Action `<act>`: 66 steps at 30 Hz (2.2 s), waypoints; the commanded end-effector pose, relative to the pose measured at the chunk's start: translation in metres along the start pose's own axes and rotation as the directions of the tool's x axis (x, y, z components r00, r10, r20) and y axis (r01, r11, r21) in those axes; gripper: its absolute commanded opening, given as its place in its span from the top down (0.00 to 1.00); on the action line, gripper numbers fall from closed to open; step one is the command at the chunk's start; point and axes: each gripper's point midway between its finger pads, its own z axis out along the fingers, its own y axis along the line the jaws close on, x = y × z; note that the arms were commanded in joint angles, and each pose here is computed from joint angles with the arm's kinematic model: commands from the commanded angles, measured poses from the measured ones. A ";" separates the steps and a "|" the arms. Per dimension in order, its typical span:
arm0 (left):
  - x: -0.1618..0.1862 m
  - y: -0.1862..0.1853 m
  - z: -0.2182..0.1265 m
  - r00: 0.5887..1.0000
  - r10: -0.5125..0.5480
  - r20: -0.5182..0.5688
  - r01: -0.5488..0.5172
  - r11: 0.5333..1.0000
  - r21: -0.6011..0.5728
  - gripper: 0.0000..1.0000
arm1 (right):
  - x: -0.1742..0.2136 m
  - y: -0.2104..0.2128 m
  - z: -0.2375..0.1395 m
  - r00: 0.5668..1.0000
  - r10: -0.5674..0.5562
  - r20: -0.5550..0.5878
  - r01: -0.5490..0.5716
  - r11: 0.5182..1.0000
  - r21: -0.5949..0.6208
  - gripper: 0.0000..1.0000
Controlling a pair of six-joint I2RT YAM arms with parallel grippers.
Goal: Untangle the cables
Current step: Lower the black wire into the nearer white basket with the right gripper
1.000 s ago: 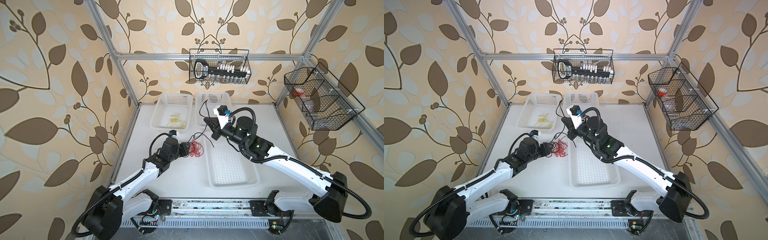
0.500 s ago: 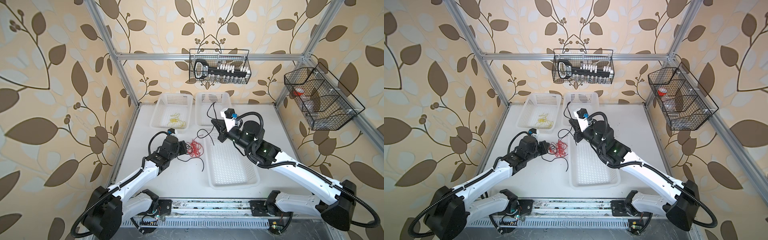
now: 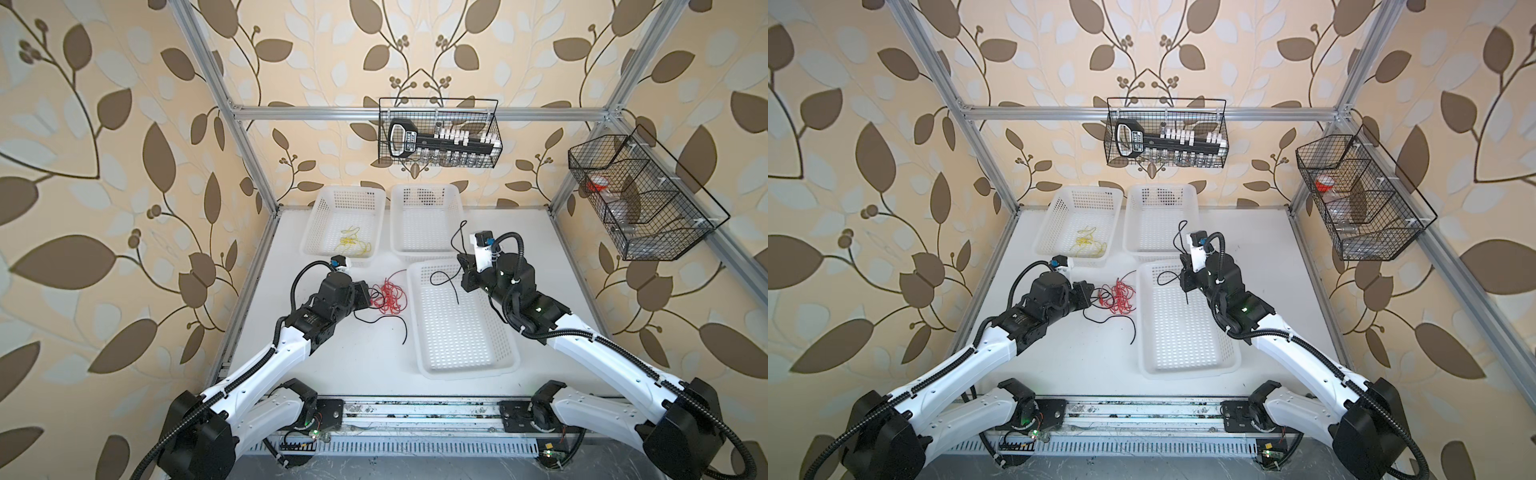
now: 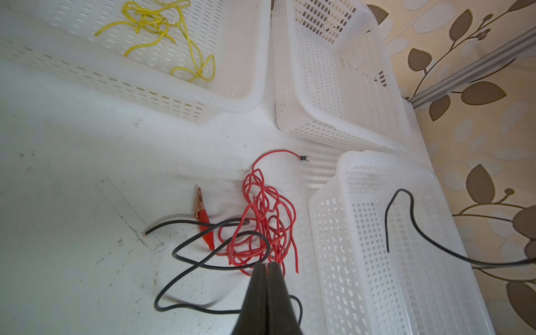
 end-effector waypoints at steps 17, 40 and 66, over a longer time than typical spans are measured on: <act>-0.012 0.011 -0.010 0.999 0.016 0.047 -0.013 0.997 -0.078 0.98 | 0.129 -0.008 0.023 0.936 0.112 -0.333 -0.109 0.994 0.028 0.99; 0.013 0.049 -0.001 1.000 0.006 -0.012 -0.008 0.972 -0.234 0.71 | 0.120 0.002 0.023 0.944 0.096 -0.314 -0.097 0.995 0.012 0.43; 0.033 0.081 0.045 0.996 0.057 -0.061 -0.075 0.934 -0.350 0.31 | 0.086 0.068 0.024 0.976 -0.016 -0.219 -0.027 0.981 -0.191 0.41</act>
